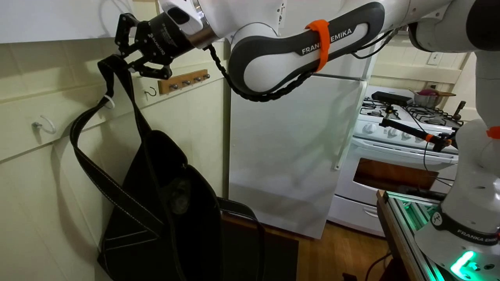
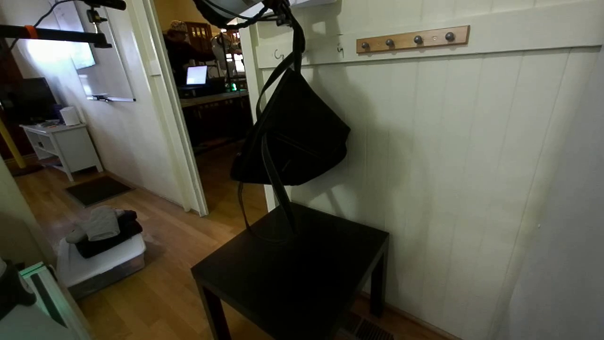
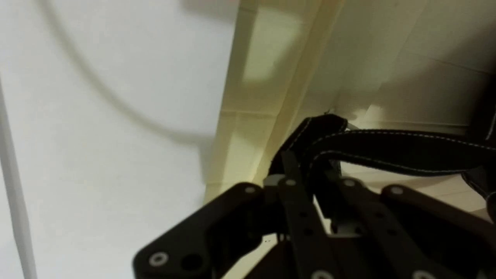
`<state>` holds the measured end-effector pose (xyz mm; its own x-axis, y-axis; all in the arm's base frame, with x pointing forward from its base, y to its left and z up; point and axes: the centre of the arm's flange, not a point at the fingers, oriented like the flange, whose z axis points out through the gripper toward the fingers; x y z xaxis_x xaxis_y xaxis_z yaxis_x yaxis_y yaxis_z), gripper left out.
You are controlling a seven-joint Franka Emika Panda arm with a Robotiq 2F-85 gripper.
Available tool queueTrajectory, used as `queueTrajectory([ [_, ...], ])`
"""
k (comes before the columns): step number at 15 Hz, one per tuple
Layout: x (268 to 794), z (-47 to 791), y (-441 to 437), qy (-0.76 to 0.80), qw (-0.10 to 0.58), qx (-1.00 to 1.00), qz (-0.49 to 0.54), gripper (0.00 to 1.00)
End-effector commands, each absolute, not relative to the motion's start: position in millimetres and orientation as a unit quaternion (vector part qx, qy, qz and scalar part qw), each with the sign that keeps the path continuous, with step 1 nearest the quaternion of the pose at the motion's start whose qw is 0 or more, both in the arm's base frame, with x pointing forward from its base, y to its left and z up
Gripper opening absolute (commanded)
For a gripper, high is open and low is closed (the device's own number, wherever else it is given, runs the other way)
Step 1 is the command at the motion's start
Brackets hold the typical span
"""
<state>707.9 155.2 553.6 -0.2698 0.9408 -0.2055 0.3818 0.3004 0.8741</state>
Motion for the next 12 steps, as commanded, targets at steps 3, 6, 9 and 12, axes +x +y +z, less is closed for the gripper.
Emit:
queueTrajectory([
  [3,713.1,566.0,166.0,0.700,0.405,0.454,0.373,0.04],
  [6,716.2,563.4,155.1,0.686,0.407,0.473,0.375,0.04],
  [9,732.2,556.9,144.9,0.682,0.398,0.488,0.372,0.04],
  [12,749.6,546.9,146.1,0.689,0.382,0.492,0.371,0.04],
])
